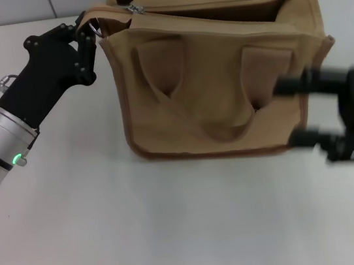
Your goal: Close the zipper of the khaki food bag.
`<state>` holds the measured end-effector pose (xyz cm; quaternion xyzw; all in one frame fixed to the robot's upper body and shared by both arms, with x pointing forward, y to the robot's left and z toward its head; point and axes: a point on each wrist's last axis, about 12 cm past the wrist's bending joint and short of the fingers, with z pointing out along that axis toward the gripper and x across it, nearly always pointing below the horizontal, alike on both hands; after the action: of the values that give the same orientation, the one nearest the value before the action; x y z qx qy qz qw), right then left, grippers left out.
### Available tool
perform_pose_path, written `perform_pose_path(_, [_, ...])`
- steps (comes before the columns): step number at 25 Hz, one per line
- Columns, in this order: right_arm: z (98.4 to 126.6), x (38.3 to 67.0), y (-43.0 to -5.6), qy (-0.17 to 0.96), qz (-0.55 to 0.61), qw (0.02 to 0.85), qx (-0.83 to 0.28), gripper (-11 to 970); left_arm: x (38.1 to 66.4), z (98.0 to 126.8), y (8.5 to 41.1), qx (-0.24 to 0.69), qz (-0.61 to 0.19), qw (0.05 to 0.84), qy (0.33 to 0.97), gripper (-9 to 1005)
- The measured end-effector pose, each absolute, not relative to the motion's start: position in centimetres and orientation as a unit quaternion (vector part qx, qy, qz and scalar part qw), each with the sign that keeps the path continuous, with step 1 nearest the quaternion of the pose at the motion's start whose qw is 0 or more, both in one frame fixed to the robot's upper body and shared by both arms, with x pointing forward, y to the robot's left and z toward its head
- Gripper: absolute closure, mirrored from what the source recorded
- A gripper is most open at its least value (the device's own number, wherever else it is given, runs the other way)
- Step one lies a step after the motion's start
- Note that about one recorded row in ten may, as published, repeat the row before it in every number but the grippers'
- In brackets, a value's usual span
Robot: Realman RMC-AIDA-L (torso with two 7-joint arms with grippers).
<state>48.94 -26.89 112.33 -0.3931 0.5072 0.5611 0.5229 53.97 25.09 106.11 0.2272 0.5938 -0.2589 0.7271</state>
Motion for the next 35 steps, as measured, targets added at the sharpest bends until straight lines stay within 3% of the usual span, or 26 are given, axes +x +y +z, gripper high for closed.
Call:
perform_pose_path(10, [121.7,56.2,-27.0,0.633,0.539,0.438,-0.343,261,53.6,106.5,24.8,0.230,-0.275,0.734,0.577,969])
perform_pose_path(20, [124.0,59.1,-26.2,0.682,0.508,0.427,-0.309,261,53.6,106.6,24.7,0.229,-0.278,0.736,0.573,969])
perform_pose_path(24, [127.6,61.4,-24.7,0.745,0.454,0.373,-0.316,262,53.7,106.7,24.6,0.230,-0.279,0.737,0.572,969])
perform_pose_path(25, [130.1,62.8,-23.4,0.774,0.426,0.340,-0.322,262,53.7,106.7,24.6,0.230,-0.280,0.736,0.572,968])
perform_pose_path(28, [131.7,64.0,-21.8,0.802,0.399,0.302,-0.327,262,53.7,106.7,24.5,0.229,-0.282,0.736,0.572,968])
perform_pose_path(30, [132.6,65.2,-19.6,0.826,0.367,0.264,-0.336,262,53.7,106.7,24.4,0.229,-0.283,0.736,0.571,968])
perform_pose_path(35, [131.7,65.9,-16.4,0.839,0.371,0.201,-0.345,262,53.4,106.9,24.4,0.228,-0.291,0.743,0.558,968])
